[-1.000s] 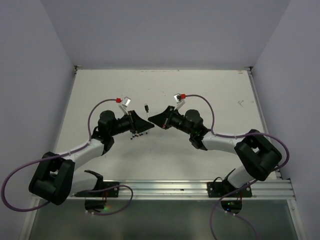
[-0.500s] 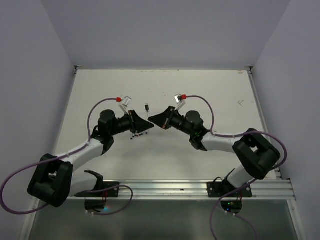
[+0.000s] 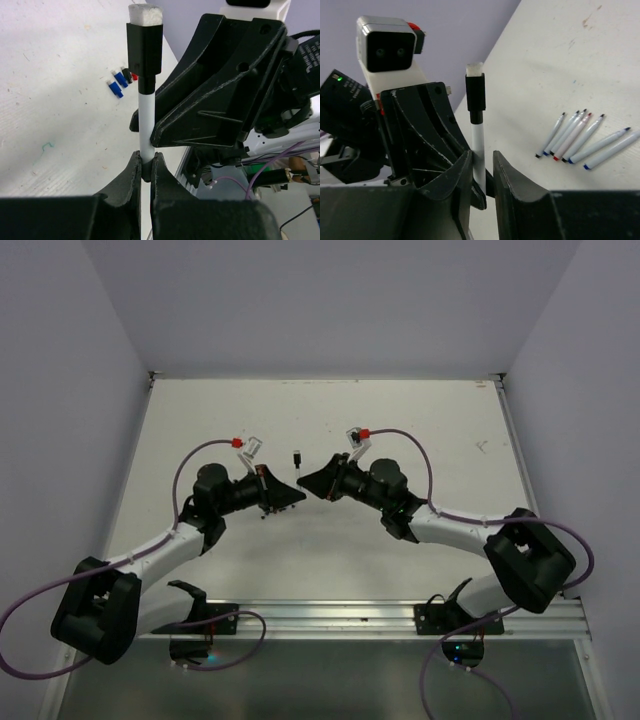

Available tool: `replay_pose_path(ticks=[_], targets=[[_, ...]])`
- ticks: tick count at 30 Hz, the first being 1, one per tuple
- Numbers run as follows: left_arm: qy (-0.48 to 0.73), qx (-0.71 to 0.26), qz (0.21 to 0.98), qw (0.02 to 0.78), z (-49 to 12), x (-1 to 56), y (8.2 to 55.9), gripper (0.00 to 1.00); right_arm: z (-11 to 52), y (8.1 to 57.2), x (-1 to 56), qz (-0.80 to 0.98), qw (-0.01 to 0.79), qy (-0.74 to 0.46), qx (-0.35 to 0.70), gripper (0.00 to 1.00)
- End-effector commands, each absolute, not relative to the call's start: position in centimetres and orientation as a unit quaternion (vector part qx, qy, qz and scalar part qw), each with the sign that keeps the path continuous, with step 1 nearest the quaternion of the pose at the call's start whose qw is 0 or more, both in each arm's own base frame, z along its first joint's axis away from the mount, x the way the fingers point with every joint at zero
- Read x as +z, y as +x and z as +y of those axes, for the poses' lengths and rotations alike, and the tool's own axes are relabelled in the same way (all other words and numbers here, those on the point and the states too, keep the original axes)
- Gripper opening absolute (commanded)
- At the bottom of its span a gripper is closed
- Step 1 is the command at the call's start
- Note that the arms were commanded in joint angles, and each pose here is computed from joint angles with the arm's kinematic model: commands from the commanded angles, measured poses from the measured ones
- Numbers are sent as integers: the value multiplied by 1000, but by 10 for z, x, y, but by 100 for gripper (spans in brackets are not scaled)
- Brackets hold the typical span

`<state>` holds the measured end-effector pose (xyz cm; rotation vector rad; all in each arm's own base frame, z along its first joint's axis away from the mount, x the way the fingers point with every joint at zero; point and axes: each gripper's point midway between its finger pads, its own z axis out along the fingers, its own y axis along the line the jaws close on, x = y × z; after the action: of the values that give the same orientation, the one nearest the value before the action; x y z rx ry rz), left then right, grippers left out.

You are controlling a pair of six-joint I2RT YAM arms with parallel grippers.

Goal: Open the pen caps

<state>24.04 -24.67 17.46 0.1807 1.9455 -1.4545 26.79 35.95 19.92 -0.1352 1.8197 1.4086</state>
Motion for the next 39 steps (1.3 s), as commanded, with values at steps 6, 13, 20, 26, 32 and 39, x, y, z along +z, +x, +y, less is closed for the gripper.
replay_pose_path(ticks=[6,13,20,26,32,39], targets=[[122,-548,744,364,-244,175,231,0,338,287,231,747,480,-118,445,34],[140,-550,740,361,-248,179,229,0,351,292,237,747,473,-148,444,36],[149,-551,736,365,-248,184,226,0,368,295,245,739,460,-165,465,37],[158,-551,734,363,-249,184,225,0,376,294,241,734,449,-169,481,36],[169,-553,735,354,-253,179,220,0,383,297,236,734,441,-171,488,24],[172,-551,738,350,-254,176,218,0,385,298,243,727,448,-176,490,30]])
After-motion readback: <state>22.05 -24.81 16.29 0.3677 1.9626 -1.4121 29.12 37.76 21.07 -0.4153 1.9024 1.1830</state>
